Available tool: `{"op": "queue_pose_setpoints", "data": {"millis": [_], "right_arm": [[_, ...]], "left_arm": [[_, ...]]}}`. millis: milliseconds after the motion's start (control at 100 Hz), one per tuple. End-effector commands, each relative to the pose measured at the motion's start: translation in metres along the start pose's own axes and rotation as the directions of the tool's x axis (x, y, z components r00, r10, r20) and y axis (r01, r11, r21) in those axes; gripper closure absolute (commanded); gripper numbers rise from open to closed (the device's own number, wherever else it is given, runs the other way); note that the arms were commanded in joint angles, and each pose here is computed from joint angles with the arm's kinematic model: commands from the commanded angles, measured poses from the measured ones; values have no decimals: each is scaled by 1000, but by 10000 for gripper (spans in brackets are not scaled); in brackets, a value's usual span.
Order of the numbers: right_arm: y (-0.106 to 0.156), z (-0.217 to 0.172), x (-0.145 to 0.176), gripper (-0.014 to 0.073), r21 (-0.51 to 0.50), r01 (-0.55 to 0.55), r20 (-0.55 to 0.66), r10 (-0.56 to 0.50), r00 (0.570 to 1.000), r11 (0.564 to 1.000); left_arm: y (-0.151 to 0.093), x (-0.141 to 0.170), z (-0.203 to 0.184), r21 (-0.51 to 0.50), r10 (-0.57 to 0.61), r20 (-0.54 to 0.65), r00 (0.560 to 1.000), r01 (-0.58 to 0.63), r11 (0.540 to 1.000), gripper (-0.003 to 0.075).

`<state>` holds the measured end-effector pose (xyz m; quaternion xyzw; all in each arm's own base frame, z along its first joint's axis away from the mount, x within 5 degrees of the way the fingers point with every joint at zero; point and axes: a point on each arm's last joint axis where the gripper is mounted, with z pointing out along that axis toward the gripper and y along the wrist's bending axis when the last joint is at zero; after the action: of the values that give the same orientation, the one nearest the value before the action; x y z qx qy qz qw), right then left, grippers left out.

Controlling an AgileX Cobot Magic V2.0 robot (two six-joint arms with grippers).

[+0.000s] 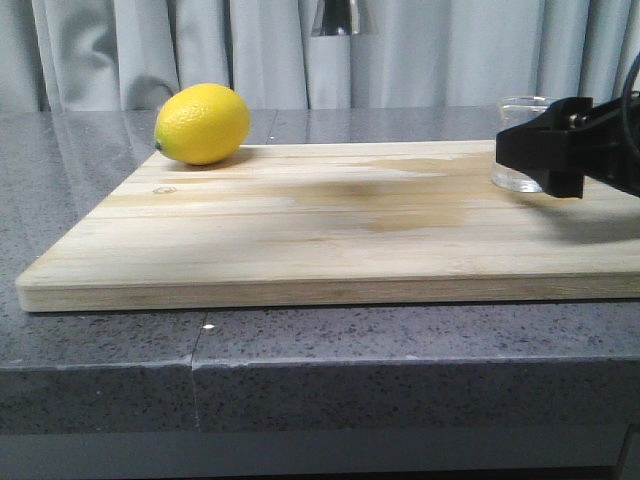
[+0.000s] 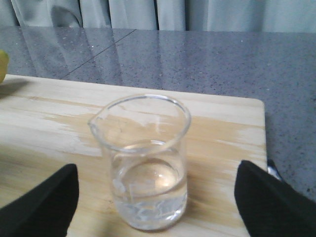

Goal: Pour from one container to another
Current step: 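Reach the right gripper to the glass beaker and grasp it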

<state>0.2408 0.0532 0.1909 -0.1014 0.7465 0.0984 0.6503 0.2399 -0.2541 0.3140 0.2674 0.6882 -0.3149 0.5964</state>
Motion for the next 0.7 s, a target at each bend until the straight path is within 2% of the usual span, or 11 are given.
{"op": "queue_pose_setpoints", "data": {"millis": [0,390,690], "right_arm": [[1,6,-21,21,-11,27,133,-25,991,1000],[-2,29,-24,22,-10,29,132,-28,991,1000],[-1,30,-23,25,-15,29,160,-27,987,999]], "left_arm": [[-5,-32,-10,26,-17,151,988,13,1000,739],[-4,-31,-10,23,-16,140,990,13,1000,739],[-4,-31,-10,23,-16,139,990,13,1000,739]]}}
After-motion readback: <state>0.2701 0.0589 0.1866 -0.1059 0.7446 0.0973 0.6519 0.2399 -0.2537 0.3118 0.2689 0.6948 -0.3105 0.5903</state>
